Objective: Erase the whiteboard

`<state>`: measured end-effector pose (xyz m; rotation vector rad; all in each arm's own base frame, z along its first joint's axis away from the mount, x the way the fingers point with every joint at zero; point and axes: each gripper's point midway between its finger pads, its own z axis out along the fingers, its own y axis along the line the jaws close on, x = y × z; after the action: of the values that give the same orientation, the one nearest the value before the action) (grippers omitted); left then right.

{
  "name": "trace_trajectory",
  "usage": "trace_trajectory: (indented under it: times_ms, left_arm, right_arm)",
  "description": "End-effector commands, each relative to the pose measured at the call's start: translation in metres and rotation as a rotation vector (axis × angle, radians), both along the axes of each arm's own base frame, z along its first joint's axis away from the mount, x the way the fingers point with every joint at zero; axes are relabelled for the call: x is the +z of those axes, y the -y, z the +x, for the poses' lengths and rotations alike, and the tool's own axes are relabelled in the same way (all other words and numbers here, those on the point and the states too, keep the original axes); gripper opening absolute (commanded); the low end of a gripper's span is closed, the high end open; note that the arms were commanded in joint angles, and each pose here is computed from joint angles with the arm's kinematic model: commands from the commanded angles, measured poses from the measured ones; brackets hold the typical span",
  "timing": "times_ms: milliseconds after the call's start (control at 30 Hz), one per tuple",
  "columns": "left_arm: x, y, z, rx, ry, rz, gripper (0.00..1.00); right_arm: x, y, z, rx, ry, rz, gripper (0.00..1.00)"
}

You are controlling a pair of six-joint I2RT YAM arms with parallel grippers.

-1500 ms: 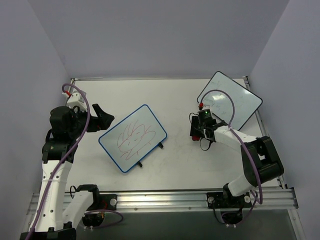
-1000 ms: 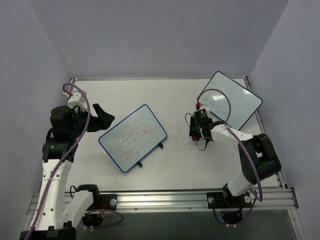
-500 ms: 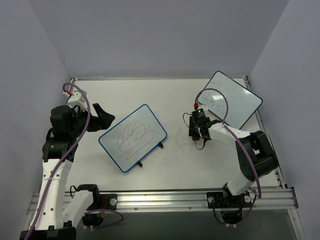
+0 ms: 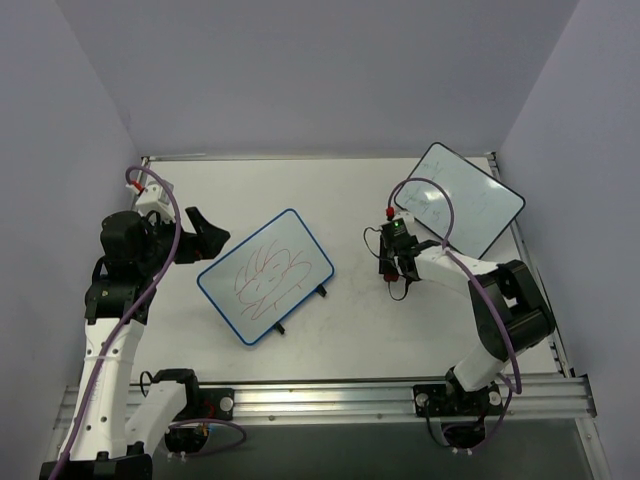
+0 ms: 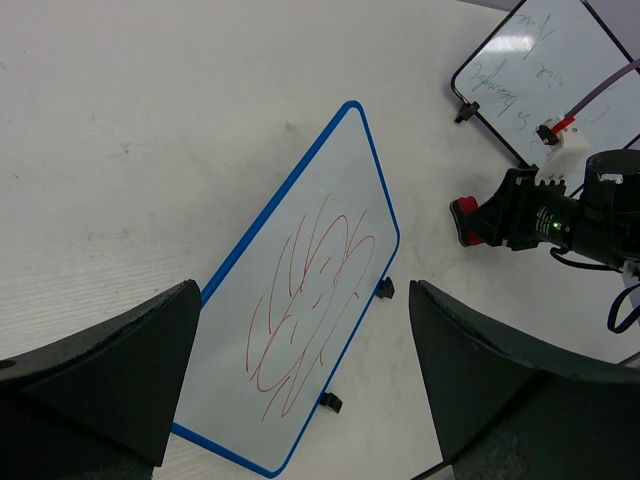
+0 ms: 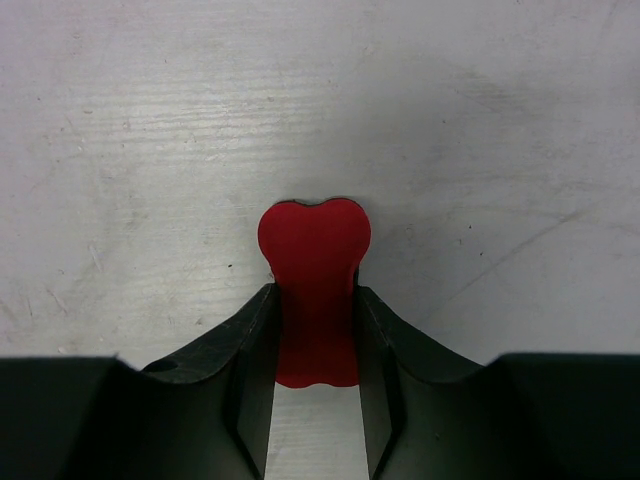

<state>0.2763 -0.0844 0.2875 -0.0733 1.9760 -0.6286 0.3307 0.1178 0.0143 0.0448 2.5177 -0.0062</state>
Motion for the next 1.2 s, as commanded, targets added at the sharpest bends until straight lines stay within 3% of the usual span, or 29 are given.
trace_trajectory:
  times_ms: [0, 233, 433, 633, 867, 1000, 1033, 1167]
  left_arm:
    - [0.012, 0.0, 0.005, -0.006, 0.057, -0.001, 0.94]
    - [0.001, -0.015, 0.011, 0.096, -0.002, 0.013, 0.94]
    - [-0.022, -0.047, 0.02, 0.283, -0.11, 0.02, 0.94]
    - [-0.037, -0.053, 0.05, 0.331, -0.195, -0.051, 0.94]
    - [-0.081, -0.056, 0.083, 0.382, -0.331, -0.057, 0.94]
    - [-0.093, -0.058, 0.09, 0.428, -0.346, -0.067, 1.0]
    - [-0.098, -0.057, 0.091, 0.43, -0.361, -0.07, 0.93]
    - [-0.111, -0.051, 0.092, 0.436, -0.384, -0.081, 0.91]
  right_arm:
    - [0.007, 0.0, 0.006, -0.007, 0.013, -0.031, 0.27]
    - [0.02, 0.001, 0.008, -0.015, 0.051, -0.026, 0.14]
    - [0.051, -0.006, 0.002, 0.009, 0.095, 0.002, 0.12]
    - [0.088, -0.027, -0.001, 0.052, 0.177, 0.084, 0.12]
    - [0.116, -0.092, -0.002, 0.154, 0.261, 0.149, 0.11]
    - [0.126, -0.136, 0.0, 0.212, 0.297, 0.193, 0.11]
    - [0.128, -0.147, -0.002, 0.23, 0.304, 0.193, 0.11]
    - [0.132, -0.179, 0.0, 0.275, 0.316, 0.204, 0.11]
